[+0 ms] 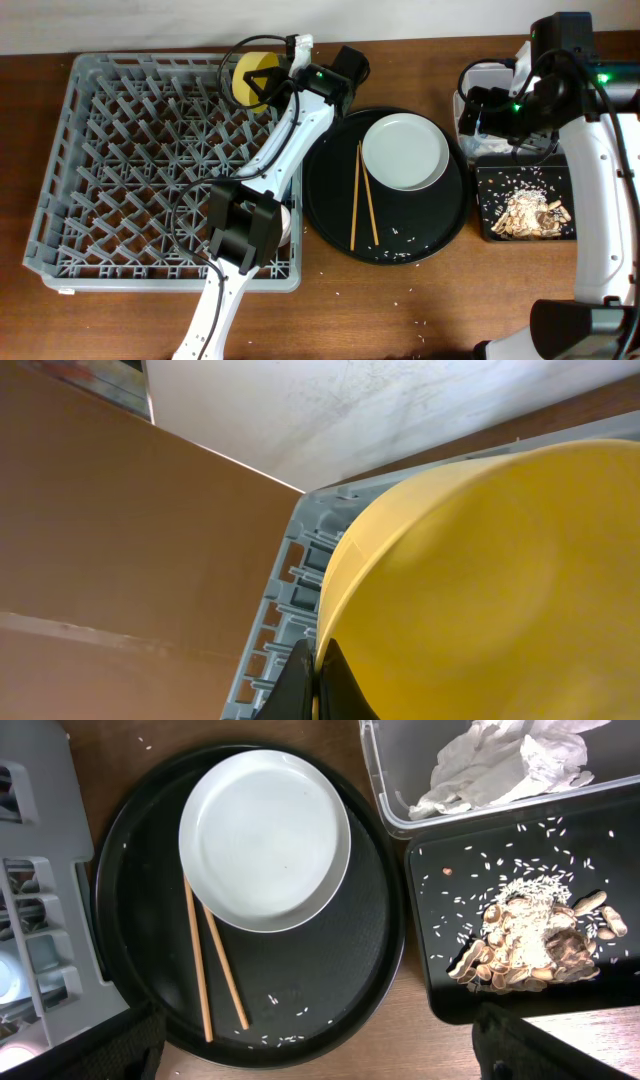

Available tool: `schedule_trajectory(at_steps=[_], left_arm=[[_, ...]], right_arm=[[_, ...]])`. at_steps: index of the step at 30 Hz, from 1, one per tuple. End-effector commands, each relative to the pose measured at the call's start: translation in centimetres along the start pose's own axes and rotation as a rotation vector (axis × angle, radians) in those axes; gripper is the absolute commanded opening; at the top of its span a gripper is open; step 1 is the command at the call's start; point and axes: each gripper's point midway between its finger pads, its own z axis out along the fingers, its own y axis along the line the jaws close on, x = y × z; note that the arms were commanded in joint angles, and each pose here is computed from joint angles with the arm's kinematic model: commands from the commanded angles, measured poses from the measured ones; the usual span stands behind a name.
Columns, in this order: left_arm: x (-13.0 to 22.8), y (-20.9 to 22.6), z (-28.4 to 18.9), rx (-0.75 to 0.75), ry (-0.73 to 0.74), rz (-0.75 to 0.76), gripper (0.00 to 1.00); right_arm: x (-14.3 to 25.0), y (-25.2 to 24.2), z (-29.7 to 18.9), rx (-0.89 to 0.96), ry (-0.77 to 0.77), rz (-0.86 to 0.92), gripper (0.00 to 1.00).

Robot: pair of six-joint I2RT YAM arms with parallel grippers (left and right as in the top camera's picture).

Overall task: Sort waste into correct bins and load items into the dishwasher rack
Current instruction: 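Set the yellow bowl upright in the rack's back row with left gripper, then grasp the white plate rim with left gripper and lift it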

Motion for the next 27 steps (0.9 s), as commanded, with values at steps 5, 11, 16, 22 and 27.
schedule_trajectory(at_steps=[5, 11, 16, 22, 27], left_arm=[[0.5, -0.6, 1.1, -0.061, 0.001, 0.013, 0.00], [0.7, -1.9, 0.3, -0.021, -0.002, 0.035, 0.27], [1.4, -5.1, -2.1, 0.191, 0.023, 0.182, 0.43], [0.7, -5.8, -7.0, 0.669, 0.109, 0.114, 0.58], [-1.9, -3.4, -14.4, 1.129, 0.077, -0.031, 0.86]], right_arm=[[0.0, -0.3, 0.2, 0.017, 0.003, 0.003, 0.99], [0.0, -0.3, 0.2, 0.017, 0.003, 0.003, 0.98], [0.0, -0.3, 0.2, 0.017, 0.003, 0.003, 0.98], [0.0, -0.3, 0.2, 0.017, 0.003, 0.003, 0.99], [0.0, -0.3, 0.2, 0.017, 0.003, 0.003, 0.98]])
